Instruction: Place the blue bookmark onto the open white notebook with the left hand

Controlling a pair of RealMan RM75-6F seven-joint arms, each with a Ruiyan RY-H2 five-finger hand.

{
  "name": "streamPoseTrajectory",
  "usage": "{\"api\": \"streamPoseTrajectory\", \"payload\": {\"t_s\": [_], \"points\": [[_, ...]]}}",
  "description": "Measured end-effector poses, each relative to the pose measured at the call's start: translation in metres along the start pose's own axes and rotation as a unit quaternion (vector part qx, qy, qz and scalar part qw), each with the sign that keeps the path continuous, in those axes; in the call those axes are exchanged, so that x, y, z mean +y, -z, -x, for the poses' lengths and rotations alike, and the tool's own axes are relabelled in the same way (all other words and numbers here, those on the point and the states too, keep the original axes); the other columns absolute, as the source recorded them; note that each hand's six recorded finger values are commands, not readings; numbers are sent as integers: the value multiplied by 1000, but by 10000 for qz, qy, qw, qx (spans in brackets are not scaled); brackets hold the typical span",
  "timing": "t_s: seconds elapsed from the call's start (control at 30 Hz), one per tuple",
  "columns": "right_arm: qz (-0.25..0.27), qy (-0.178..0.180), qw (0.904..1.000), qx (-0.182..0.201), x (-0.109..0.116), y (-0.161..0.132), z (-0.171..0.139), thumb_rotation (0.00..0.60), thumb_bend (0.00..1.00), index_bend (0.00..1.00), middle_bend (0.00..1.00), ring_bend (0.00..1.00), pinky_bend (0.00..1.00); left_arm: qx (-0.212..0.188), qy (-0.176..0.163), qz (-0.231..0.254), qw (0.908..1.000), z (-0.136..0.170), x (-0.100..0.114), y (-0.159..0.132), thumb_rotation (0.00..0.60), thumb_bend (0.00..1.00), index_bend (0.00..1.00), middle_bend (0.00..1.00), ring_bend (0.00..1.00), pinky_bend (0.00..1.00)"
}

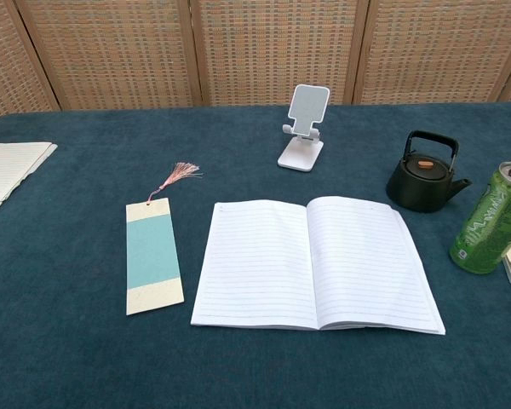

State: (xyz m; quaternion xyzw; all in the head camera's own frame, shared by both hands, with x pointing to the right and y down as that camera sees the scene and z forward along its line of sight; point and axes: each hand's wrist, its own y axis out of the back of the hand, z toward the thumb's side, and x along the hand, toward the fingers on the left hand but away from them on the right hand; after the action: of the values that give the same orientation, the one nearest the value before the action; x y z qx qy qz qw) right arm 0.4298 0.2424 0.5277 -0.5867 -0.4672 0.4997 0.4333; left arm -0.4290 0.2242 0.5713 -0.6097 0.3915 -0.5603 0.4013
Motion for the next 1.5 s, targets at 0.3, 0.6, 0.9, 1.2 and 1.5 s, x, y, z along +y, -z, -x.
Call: {"api": "streamPoseTrajectory", "payload": {"t_s": [0.3,0.6,0.9,1.2,1.5], "points": [[15,11,10000,8,2,-1,-1,600,117,7,0,0,0,-39,10,10,10000,0,0,0,600,21,0,0,0,0],[-24,-30,10000,-71,-2,4,0,600,117,23,0,0,0,-103,70,19,9999,-4,-4,-1,600,22,0,0,0,0],[-14,-12,9998,-206,-2,12,3,600,116,33,0,0,0,-310,61,-63,9995,-19,-5,-9,600,21,0,0,0,0],[-119,-40,9990,-429,-6,27,8,600,116,50,0,0,0,-1475,-229,-536,9873,-56,7,-41,600,22,0,0,0,0],[-288,-190,9966,-754,-17,46,10,600,115,57,0,0,0,-2977,153,-1077,9484,-100,-1,-84,600,25,18,0,0,0]]}}
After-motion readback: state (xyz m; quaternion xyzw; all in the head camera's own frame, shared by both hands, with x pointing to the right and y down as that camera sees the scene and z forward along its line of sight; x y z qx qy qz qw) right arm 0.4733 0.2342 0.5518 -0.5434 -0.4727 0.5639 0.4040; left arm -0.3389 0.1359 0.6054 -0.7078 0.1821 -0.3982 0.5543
